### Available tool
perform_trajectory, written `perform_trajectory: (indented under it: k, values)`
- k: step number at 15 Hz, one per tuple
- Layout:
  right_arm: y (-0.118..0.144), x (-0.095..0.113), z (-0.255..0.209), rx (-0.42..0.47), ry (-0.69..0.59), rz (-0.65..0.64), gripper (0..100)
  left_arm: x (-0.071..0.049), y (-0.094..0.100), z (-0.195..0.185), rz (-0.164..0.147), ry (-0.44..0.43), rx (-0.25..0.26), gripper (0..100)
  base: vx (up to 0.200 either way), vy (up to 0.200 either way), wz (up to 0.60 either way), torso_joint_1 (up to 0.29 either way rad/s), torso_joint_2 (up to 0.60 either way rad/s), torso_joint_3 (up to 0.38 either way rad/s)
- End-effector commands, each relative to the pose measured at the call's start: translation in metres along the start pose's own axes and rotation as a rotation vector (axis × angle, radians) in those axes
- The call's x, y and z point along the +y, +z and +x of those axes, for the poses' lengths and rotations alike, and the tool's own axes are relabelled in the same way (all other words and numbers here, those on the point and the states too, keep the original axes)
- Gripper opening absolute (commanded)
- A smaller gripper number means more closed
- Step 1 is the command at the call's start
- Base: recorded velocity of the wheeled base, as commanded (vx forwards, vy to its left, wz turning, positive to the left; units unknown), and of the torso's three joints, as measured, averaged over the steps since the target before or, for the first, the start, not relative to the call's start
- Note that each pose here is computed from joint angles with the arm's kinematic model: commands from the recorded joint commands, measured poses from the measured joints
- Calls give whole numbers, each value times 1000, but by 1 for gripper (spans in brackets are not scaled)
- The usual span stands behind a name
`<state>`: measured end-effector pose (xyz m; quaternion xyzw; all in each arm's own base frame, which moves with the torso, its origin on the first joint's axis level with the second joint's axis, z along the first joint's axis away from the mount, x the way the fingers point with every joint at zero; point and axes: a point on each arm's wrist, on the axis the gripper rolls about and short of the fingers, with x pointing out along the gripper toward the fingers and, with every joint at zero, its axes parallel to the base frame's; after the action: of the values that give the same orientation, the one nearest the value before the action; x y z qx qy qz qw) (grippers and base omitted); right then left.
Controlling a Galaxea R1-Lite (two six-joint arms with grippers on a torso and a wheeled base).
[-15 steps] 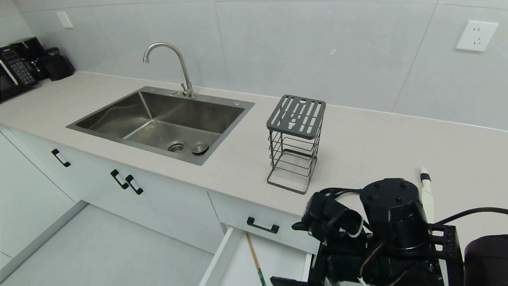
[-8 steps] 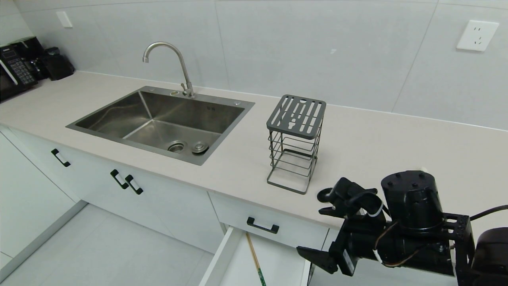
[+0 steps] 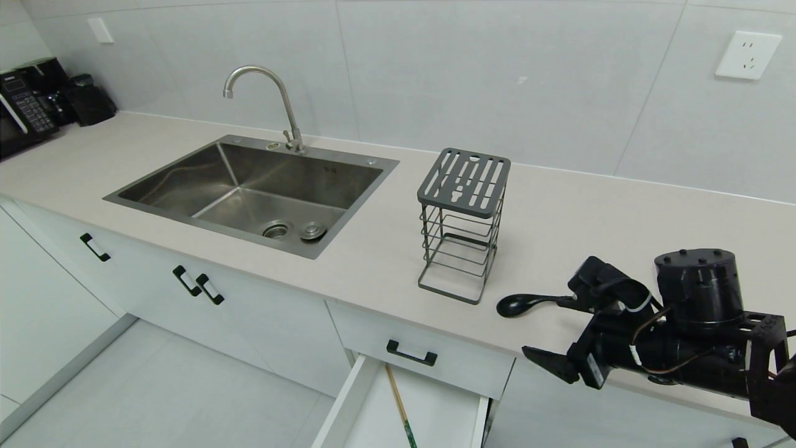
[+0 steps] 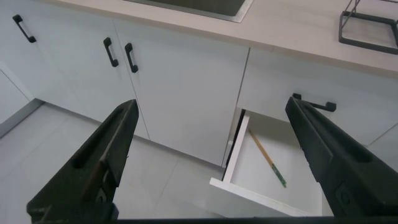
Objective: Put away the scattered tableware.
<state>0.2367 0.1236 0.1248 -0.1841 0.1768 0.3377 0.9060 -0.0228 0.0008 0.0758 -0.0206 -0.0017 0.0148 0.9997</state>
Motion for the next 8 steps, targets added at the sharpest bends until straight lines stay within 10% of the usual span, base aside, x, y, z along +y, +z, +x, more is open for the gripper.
perform_trajectory:
  k: [1, 8]
  values:
    - [-3, -9, 4, 11, -27, 12, 100, 0, 0, 0, 0, 1, 0, 100, 0, 0, 0, 0, 0, 0]
    - [-9, -18, 16, 44, -39, 16, 100, 0, 0, 0, 0, 1, 0, 100, 0, 0, 0, 0, 0, 0]
